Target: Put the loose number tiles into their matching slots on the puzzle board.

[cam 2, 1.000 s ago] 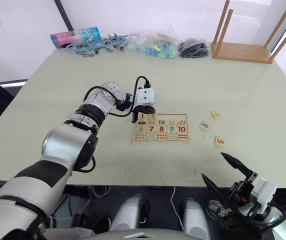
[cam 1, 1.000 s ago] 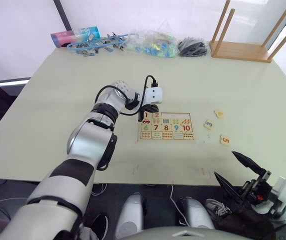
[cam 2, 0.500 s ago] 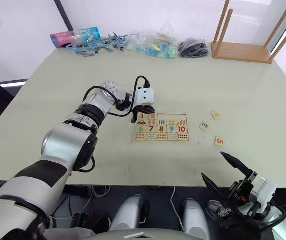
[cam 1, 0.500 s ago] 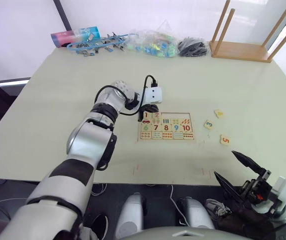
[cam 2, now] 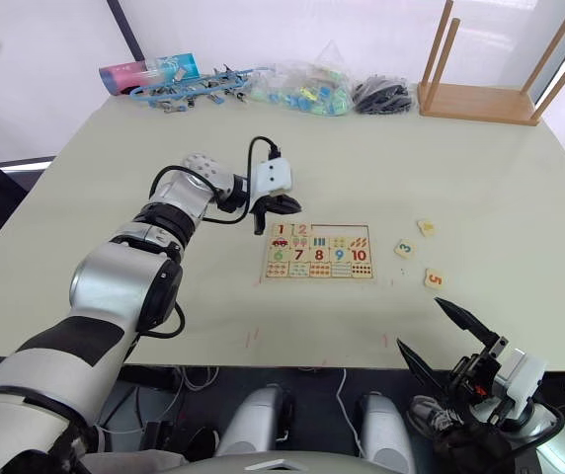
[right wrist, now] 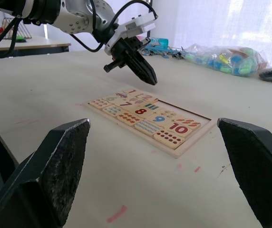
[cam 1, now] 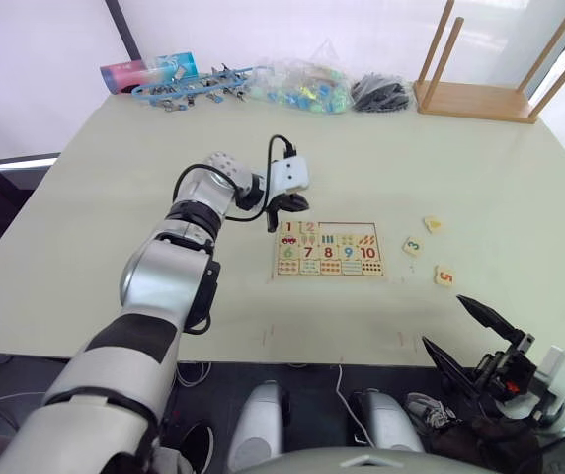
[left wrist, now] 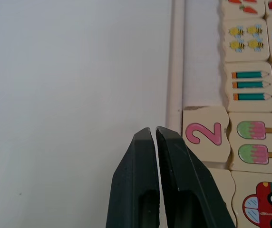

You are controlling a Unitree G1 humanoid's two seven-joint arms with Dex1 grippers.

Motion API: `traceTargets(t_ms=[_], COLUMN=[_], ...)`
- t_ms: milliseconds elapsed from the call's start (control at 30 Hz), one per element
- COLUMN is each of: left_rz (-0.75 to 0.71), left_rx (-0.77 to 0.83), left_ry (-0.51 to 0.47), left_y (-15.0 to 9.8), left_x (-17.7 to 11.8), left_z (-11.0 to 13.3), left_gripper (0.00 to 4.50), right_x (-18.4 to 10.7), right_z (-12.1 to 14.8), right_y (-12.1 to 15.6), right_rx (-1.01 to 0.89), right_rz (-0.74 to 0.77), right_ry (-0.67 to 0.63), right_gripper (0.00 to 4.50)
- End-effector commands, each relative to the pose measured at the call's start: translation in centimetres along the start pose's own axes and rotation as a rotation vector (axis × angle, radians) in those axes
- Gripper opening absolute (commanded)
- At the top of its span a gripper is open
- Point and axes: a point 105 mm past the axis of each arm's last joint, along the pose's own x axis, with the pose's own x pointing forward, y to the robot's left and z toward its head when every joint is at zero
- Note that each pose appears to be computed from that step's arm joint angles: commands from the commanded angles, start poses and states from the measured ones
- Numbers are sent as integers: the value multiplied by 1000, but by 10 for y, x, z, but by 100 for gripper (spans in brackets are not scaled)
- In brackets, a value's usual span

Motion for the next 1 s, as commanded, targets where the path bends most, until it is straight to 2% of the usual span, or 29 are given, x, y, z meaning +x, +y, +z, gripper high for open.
traceTargets(t_ms=[33,233,667,800,1000], left_rz=[69,99,160,197,309], left_rx=[-24,-120,-288,-336,-422], left_ry=[-111,-236,-361,-388,-379], left_y=[19,24,15,2,-31], left_x=[-22,-49,-101,-115,-133], left_z=[19,12,-33,-53,-81], left_gripper=[19,19,19,19,19], right_x=[1,2,2,0,4], right_z=[5,5,6,6,9], right_y=[-1,-6,-28,-38,-51], right_rx=[-17,-13,1,2,1], right_rz=[4,-2,-27,-33,-32], right_ry=[-22,-24,-3,18,32], right_gripper=[450,450,450,450,450])
